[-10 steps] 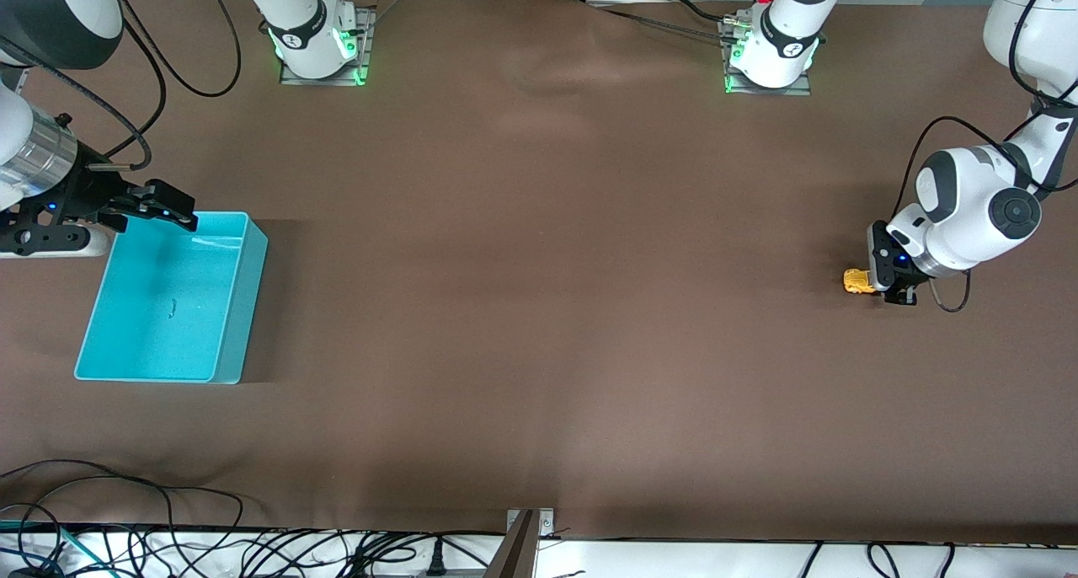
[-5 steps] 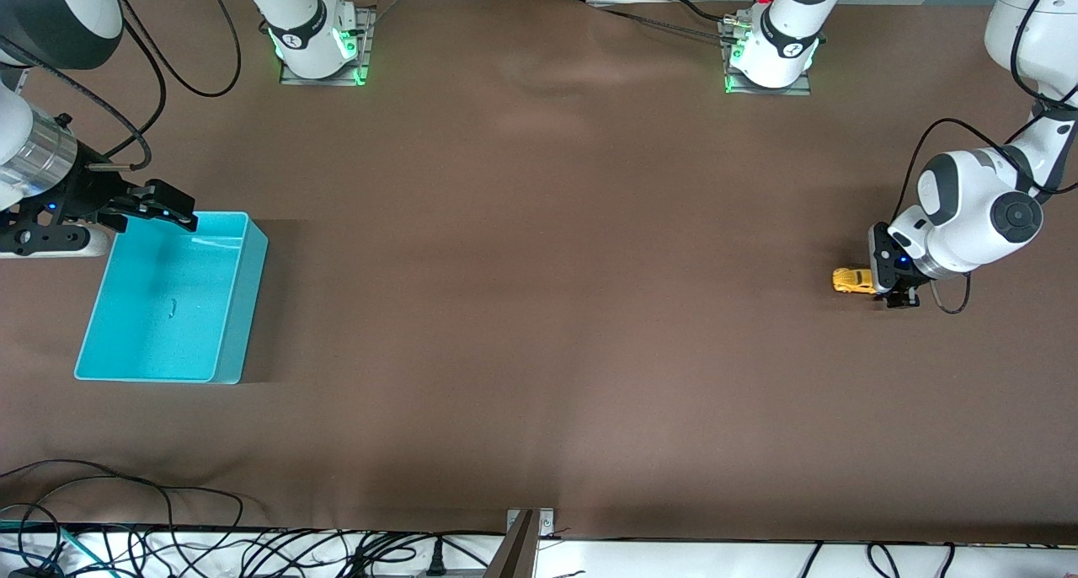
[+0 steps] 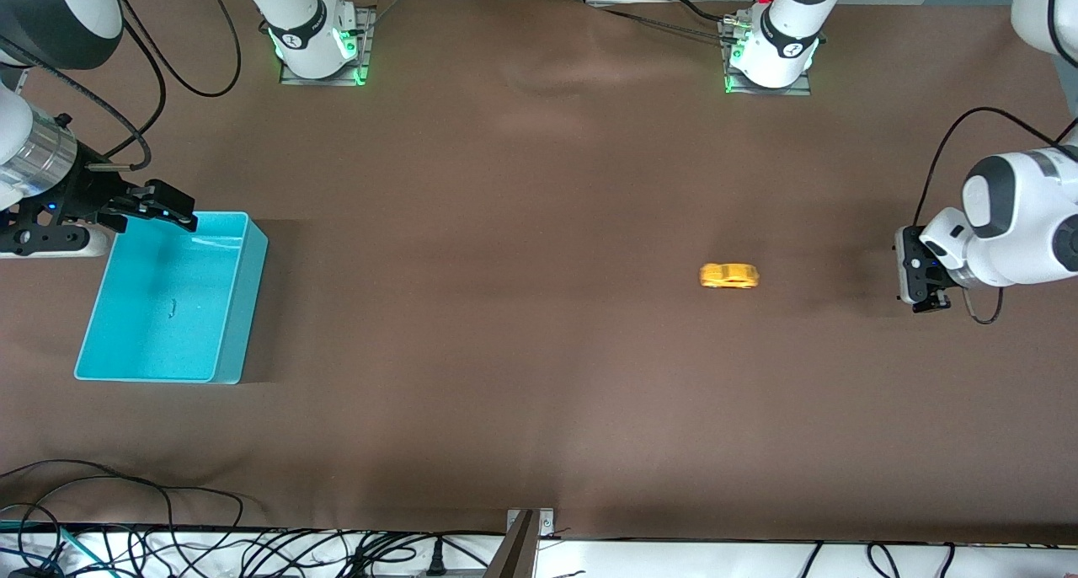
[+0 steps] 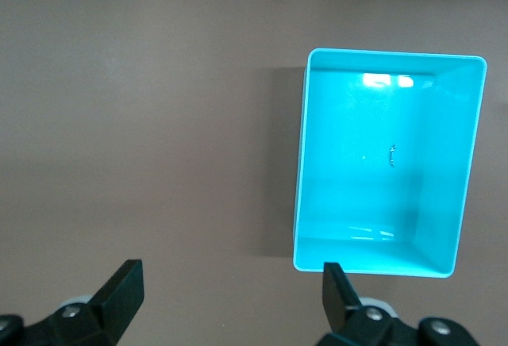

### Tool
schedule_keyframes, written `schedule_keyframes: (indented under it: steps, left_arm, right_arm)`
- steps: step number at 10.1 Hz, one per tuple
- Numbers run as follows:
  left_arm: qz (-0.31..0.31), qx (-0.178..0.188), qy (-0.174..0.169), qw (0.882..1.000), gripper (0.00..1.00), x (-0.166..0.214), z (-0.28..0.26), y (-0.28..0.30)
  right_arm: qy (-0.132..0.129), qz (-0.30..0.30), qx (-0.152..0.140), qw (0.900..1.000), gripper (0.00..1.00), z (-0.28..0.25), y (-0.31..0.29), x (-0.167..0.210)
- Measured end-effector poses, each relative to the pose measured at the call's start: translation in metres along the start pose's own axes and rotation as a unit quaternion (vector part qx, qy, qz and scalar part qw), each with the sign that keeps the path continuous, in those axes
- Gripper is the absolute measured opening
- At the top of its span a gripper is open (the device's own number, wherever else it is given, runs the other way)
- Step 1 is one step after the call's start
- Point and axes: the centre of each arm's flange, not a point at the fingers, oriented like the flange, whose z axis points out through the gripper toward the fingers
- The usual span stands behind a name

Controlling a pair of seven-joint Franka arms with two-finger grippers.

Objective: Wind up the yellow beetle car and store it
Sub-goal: 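Open the left gripper, letting the car roll toward the teal bin, then raise the left gripper away while the right gripper moves toward the car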

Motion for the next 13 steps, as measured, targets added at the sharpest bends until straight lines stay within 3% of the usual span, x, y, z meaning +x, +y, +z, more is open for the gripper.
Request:
schedule_keyframes:
  steps: [5,10,13]
  left_arm:
    - [-0.126,-0.055,-0.011,0.99,1.0,0.008,-0.078,0.008]
    - [-0.233,-0.072,-0.018,0.97,1.0,0.002,-0.132,0.017]
    - [-0.305,-0.076,-0.01,0.949,1.0,0.007,-0.158,0.021]
  right_arm:
    - [0.001,0.0,0.0,1.0,1.0,0.0,0.0,0.0]
    - [0.002,0.001,0.0,1.0,1.0,-0.002,0.0,0.0]
    - [0.004,0.0,0.002,1.0,1.0,-0.003,0.0,0.0]
